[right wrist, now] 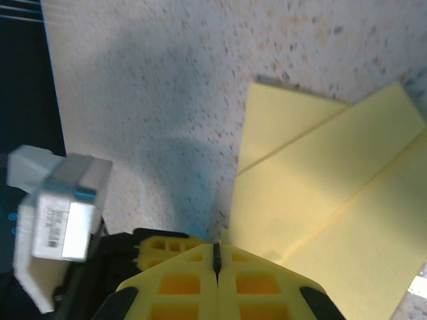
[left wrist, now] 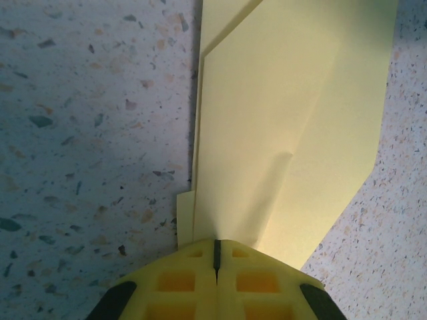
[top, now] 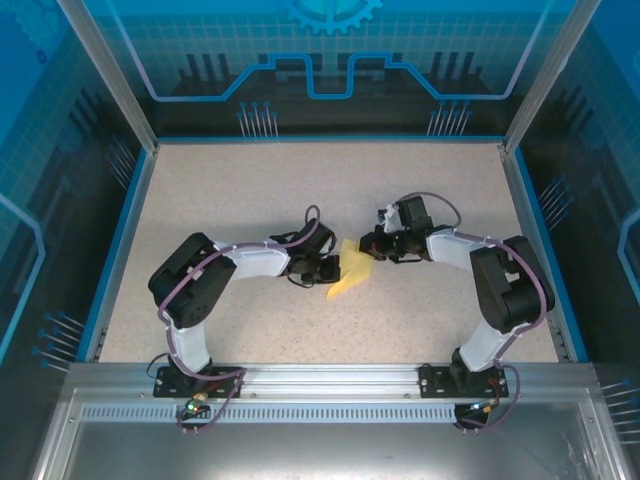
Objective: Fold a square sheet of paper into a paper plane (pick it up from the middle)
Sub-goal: Fourth fold the wing at the center of the table.
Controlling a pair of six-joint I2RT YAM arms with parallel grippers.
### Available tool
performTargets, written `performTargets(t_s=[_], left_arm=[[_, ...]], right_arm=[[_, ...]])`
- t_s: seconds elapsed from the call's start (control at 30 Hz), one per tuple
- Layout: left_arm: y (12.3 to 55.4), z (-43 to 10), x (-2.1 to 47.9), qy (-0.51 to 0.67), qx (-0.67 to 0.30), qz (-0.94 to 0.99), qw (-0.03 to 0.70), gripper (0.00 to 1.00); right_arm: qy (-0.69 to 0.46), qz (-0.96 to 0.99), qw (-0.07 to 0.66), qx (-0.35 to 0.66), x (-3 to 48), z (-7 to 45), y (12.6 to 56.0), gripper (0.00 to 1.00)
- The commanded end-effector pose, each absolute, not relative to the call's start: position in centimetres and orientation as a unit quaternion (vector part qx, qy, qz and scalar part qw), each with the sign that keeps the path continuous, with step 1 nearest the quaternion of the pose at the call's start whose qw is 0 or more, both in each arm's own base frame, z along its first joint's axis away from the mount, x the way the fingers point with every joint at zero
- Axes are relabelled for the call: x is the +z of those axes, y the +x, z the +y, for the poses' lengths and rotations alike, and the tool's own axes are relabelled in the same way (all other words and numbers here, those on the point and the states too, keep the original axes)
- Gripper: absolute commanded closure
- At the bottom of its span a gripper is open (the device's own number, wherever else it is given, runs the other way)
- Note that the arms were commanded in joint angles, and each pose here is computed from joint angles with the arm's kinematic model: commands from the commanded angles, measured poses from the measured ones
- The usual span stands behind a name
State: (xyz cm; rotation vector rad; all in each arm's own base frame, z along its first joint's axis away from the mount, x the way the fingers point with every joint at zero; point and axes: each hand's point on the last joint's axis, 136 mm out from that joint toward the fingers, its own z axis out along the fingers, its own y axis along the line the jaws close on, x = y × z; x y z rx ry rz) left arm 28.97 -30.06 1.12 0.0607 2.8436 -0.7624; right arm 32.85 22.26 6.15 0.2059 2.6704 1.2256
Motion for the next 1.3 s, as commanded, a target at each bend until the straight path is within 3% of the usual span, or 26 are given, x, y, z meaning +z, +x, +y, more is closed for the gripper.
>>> performTargets(t_s=[0.0, 0.33, 0.93, 1.13, 1.27], left_arm=[[23.4, -25.0, -5.0, 0.004, -0.131, 0.991, -0.007, 1.00], [23.5, -25.4, -4.9, 0.009, -0.138, 0.990, -0.002, 1.00], [23.8, -25.7, -4.2, -0.002, -0.149, 0.989, 0.003, 1.00], [25.9, -28.2, -0.7, 0.029, -0.204, 0.978, 0.043, 0.96], [28.0, -30.4, 4.4, 0.060, -0.270, 0.956, 0.100, 0.85]], right_arm=[[0.057, 0.910, 0.062, 0.405, 4.6, 23.8, 31.5, 1.00], [0.044, 0.908, 0.030, 0.415, 2.6, 27.2, 31.9, 1.00], [0.073, 0.928, 0.021, 0.364, -1.1, 23.2, 32.0, 1.00], [0.083, 0.941, -0.020, 0.328, -3.8, 22.0, 30.4, 1.00], [0.091, 0.946, -0.039, 0.309, -5.0, 21.1, 29.9, 1.00]])
